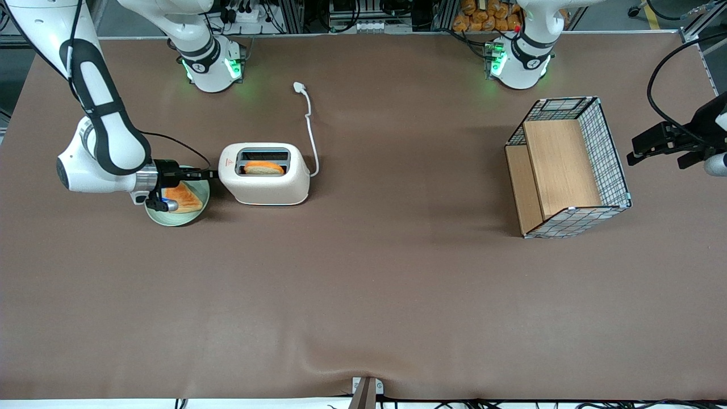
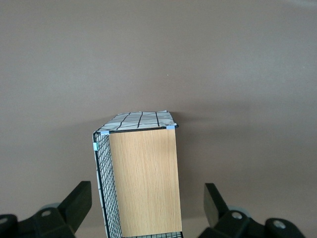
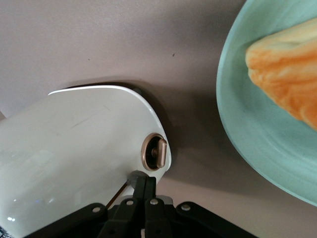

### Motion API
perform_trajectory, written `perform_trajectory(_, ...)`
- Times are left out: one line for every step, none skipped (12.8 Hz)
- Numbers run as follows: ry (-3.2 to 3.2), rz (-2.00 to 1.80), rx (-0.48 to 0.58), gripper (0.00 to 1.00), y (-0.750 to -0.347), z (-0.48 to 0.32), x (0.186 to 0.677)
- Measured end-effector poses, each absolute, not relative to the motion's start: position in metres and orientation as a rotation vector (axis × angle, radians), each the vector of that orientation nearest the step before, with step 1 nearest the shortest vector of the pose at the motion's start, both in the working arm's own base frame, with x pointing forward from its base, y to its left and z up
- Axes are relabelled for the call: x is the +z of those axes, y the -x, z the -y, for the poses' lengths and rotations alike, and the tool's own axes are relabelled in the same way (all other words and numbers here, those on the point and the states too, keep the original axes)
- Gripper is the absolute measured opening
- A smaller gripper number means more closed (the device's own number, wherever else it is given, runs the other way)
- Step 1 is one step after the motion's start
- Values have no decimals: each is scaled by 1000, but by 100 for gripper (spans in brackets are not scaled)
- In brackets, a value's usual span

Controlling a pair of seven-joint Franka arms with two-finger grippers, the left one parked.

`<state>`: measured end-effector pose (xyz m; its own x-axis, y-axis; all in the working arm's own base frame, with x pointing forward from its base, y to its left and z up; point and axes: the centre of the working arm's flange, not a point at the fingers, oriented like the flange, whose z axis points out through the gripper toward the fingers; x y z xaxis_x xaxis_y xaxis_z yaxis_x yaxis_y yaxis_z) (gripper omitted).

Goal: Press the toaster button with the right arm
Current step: 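Press the toaster lever down with the right gripper fingertips, then lift the right gripper up and away from the toaster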

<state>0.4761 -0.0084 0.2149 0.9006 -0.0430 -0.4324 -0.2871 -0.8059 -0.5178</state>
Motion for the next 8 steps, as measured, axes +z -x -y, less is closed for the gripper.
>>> perform_trajectory(2457,-223,543,1,-479,9,218)
perform_trajectory(2450,-217,538,1,-484,11,222)
perform_trajectory(2444,-211,528,1,-491,15,228)
perform_trajectory(2444,-201,519,1,-498,20,235)
perform_trajectory(2449,-187,507,1,-506,26,243)
perform_trajectory(2460,-166,498,1,-513,31,253)
perform_trajectory(2474,-148,483,11,-522,37,263)
perform_trajectory(2483,-141,466,22,-528,44,271)
